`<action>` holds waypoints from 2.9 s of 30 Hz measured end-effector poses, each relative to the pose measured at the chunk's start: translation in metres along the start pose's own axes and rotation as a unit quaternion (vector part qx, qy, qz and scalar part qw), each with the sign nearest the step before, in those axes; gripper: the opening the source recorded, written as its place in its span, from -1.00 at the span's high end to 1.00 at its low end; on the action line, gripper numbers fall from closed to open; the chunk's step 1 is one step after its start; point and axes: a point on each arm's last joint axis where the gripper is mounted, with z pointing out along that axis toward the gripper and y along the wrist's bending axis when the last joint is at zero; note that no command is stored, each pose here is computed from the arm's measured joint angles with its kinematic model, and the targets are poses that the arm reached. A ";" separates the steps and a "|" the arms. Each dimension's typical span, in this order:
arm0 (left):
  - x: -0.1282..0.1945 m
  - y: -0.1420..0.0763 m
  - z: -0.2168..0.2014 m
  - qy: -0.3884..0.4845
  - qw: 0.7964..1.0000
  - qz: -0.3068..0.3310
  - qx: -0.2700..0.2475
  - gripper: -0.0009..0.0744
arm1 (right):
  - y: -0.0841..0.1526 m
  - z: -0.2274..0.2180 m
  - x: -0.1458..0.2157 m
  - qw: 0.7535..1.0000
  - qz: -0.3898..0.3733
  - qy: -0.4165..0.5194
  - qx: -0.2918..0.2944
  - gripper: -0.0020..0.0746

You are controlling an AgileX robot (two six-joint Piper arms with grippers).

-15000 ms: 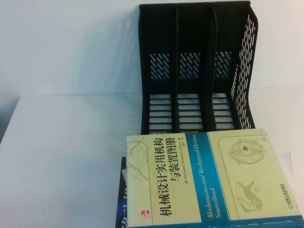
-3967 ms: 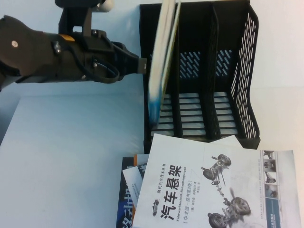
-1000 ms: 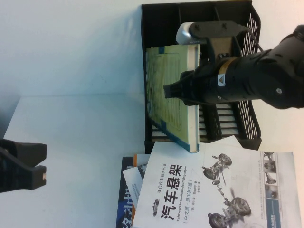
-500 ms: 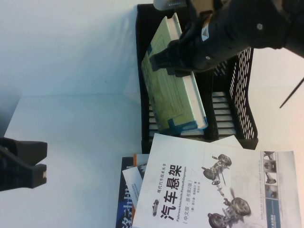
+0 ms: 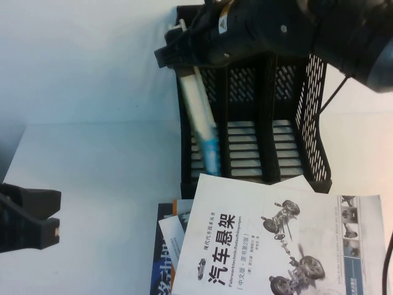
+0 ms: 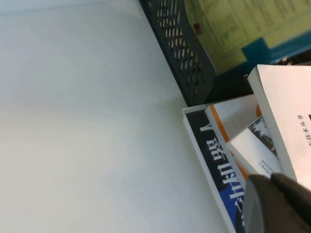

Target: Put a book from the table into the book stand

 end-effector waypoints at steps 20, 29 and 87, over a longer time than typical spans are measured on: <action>-0.003 -0.001 0.000 -0.017 1.000 0.005 0.008 0.99 | -0.011 -0.076 -0.034 0.992 -0.115 0.018 0.047 0.79; 0.017 -0.009 0.013 -0.095 0.990 -0.024 0.096 0.99 | -0.019 -0.188 -0.047 0.987 -0.143 -0.053 0.048 0.93; 0.135 0.018 -0.033 -0.408 0.910 0.063 -0.037 0.99 | -0.072 -0.242 0.326 0.992 -0.121 0.006 0.044 0.94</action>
